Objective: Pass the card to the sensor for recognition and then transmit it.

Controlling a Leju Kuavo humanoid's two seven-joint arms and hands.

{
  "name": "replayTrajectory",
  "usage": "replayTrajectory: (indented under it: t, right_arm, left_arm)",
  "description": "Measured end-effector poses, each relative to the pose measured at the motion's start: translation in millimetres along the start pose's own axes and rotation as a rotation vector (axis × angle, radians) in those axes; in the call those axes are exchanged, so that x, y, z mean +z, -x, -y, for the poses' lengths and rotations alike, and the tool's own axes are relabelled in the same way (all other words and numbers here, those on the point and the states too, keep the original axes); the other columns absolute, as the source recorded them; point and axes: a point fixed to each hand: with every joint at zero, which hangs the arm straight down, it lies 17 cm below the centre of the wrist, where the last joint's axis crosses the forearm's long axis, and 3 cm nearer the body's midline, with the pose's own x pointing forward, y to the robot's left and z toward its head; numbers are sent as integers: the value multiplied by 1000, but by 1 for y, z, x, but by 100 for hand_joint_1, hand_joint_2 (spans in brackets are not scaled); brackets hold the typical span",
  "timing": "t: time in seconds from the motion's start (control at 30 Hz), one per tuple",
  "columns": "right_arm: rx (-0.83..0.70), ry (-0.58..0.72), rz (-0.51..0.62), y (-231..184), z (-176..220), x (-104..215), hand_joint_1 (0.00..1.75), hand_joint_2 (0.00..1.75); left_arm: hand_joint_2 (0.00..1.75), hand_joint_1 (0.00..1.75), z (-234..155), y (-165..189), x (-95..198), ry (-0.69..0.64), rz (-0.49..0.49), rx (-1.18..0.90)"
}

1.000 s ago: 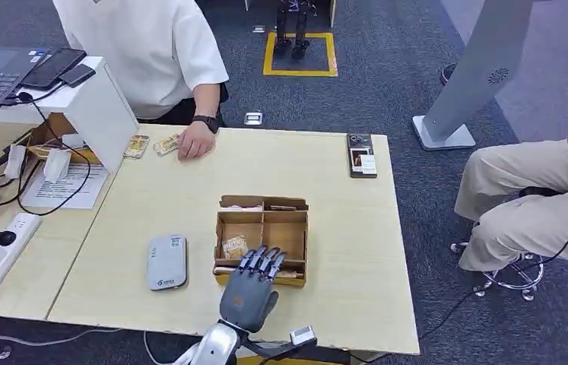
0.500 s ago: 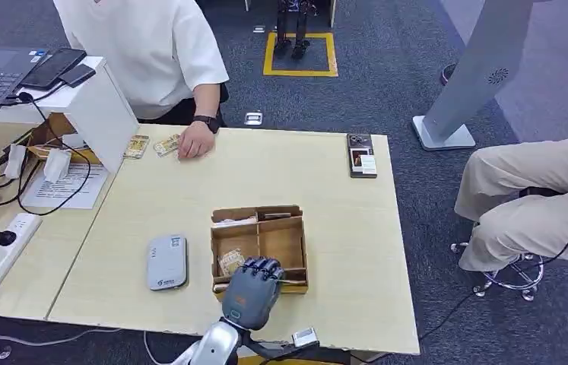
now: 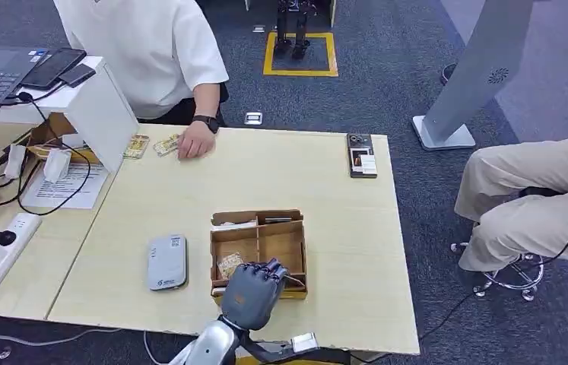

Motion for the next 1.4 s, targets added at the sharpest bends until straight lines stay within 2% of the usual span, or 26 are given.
replayTrajectory:
  t: [0.23,0.5,0.73,1.23,1.3,1.4]
  right_arm:
    - [-2,1,-1,0,0,0,0,175]
    - [-10,3,-11,2,1,0,0,175]
    - [-11,4,-12,2,1,0,0,175]
    - [-19,6,-19,3,1,0,0,175]
    - [-28,9,-26,5,2,0,0,175]
    - [-38,12,-22,5,2,0,0,175]
  left_arm:
    - [175,175,-2,-1,1,-6,-1,22]
    - [175,175,-26,9,0,-92,-23,221]
    - [175,175,-31,28,3,-122,-88,243]
    - [175,175,-34,45,9,-160,-151,321]
    - [175,175,-30,67,16,-212,-274,539]
    - [175,175,-27,77,20,-241,-342,684]
